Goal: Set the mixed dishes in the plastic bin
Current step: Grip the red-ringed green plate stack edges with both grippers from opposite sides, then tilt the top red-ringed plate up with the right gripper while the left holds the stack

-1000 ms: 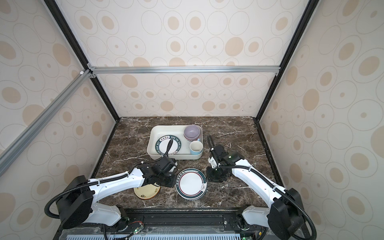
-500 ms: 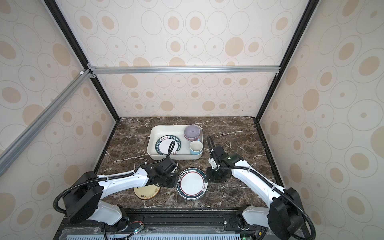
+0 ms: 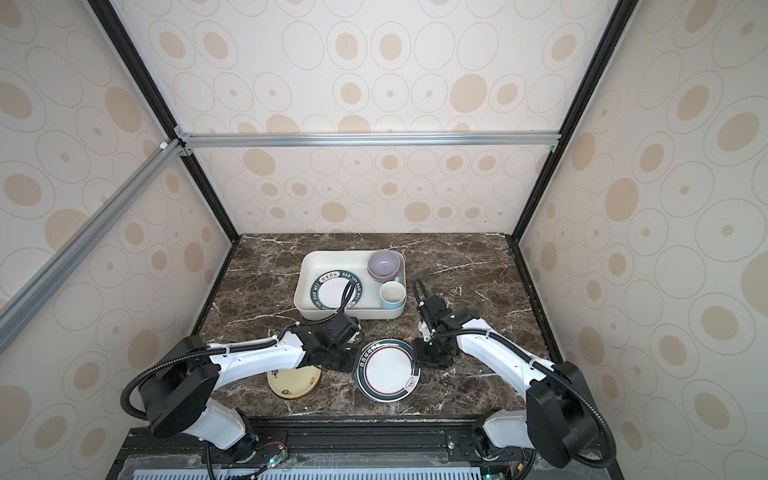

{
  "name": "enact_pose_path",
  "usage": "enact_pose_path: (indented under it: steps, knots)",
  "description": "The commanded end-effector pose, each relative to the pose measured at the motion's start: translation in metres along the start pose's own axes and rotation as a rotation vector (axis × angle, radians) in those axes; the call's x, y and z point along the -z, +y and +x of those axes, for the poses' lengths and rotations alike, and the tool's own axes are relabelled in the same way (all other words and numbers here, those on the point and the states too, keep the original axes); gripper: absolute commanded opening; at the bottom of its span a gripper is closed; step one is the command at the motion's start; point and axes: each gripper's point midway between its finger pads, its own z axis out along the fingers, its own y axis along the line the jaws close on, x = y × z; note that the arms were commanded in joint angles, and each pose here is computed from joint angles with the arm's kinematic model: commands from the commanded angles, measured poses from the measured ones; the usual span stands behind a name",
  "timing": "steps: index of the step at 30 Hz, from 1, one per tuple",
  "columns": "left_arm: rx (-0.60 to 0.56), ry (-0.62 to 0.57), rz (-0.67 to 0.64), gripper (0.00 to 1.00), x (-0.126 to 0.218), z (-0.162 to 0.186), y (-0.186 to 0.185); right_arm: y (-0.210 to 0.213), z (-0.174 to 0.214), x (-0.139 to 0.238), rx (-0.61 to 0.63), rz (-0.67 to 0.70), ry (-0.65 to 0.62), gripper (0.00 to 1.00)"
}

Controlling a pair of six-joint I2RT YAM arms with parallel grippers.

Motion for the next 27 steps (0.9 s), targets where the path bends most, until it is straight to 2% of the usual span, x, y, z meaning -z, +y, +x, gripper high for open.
enact_pose_path:
  steps: [1, 3, 9, 13, 21, 27]
  knots:
    - [-0.025, 0.028, -0.014, 0.00, -0.003, 0.003, -0.001, -0.004, 0.003, -0.012, -0.028, -0.014, 0.031, 0.42]
    - [-0.025, 0.029, -0.015, 0.00, -0.003, 0.003, -0.001, -0.002, 0.003, -0.016, -0.030, -0.023, 0.043, 0.39]
    - [-0.025, 0.036, -0.011, 0.00, -0.005, 0.005, -0.002, 0.004, 0.001, -0.018, -0.024, -0.058, 0.054, 0.19]
    - [-0.023, 0.037, -0.006, 0.00, -0.006, 0.004, -0.003, 0.003, 0.002, -0.016, -0.021, -0.050, 0.058, 0.00]
    - [-0.019, 0.007, -0.026, 0.01, 0.004, -0.010, -0.003, 0.007, -0.010, 0.012, -0.010, -0.065, 0.011, 0.00]
    - [0.026, -0.059, -0.050, 0.25, 0.030, -0.035, 0.014, 0.022, -0.025, 0.033, -0.006, -0.140, -0.022, 0.00]
